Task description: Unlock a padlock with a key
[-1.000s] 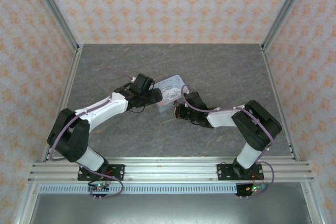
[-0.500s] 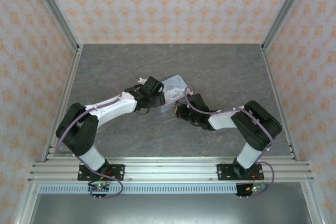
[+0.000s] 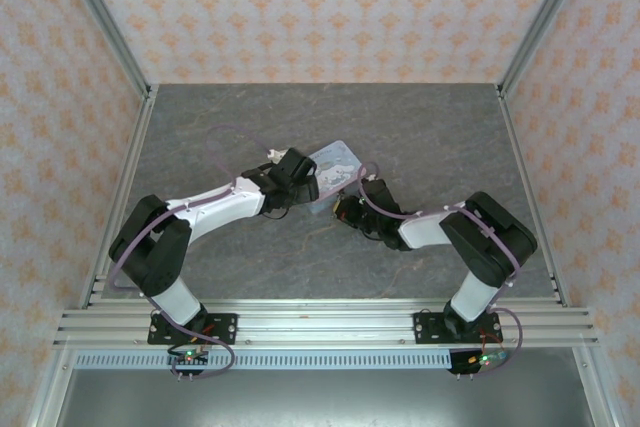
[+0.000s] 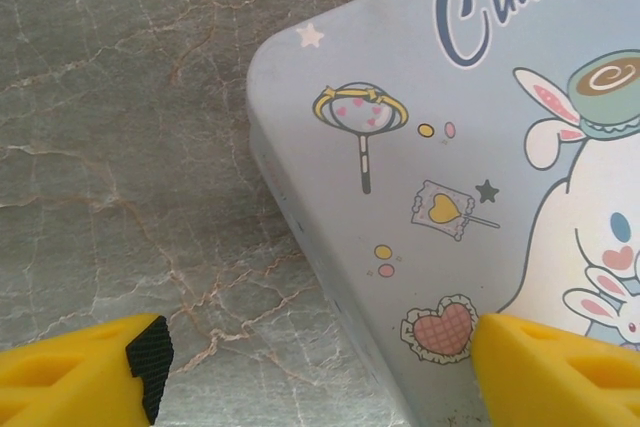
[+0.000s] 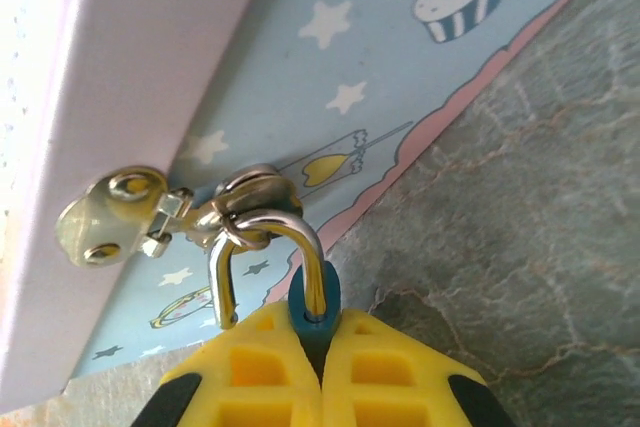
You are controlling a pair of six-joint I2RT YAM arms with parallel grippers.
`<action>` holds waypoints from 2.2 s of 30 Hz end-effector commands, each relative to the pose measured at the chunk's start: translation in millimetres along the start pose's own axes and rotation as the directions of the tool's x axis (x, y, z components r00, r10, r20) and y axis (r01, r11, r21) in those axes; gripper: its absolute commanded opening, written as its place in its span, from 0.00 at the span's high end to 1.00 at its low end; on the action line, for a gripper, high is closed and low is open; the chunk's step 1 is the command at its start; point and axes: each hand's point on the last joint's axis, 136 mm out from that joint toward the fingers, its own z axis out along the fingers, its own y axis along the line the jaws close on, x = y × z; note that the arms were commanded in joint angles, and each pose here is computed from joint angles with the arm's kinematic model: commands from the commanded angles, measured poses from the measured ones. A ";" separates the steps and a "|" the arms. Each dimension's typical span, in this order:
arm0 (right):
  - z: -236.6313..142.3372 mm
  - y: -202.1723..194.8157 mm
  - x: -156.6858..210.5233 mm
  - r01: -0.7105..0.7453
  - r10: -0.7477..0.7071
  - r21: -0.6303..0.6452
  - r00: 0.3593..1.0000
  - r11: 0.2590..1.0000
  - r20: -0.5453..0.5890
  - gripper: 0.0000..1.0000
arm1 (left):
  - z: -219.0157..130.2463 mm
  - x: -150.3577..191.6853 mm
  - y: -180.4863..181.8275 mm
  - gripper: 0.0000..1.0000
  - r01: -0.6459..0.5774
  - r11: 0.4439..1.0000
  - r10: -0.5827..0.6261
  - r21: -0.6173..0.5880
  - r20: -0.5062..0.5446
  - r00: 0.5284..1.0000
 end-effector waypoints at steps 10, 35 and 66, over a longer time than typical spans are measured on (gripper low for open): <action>-2.9 10.5 -52.6 -0.013 0.018 -0.061 0.997 0.998 0.079 1.00 | 26.6 48.8 31.8 0.24 -0.064 0.991 0.047 -0.118 -0.142 0.989; -35.7 -19.2 -71.5 -0.078 0.083 -0.067 0.993 0.995 0.086 1.00 | 25.3 44.7 30.1 0.25 -0.094 0.988 0.075 -0.123 -0.150 0.986; -86.8 -92.3 -113.9 -0.219 0.200 0.101 0.965 0.971 0.170 0.79 | -107.1 -45.1 23.2 0.16 -0.017 0.994 0.004 0.108 0.117 0.993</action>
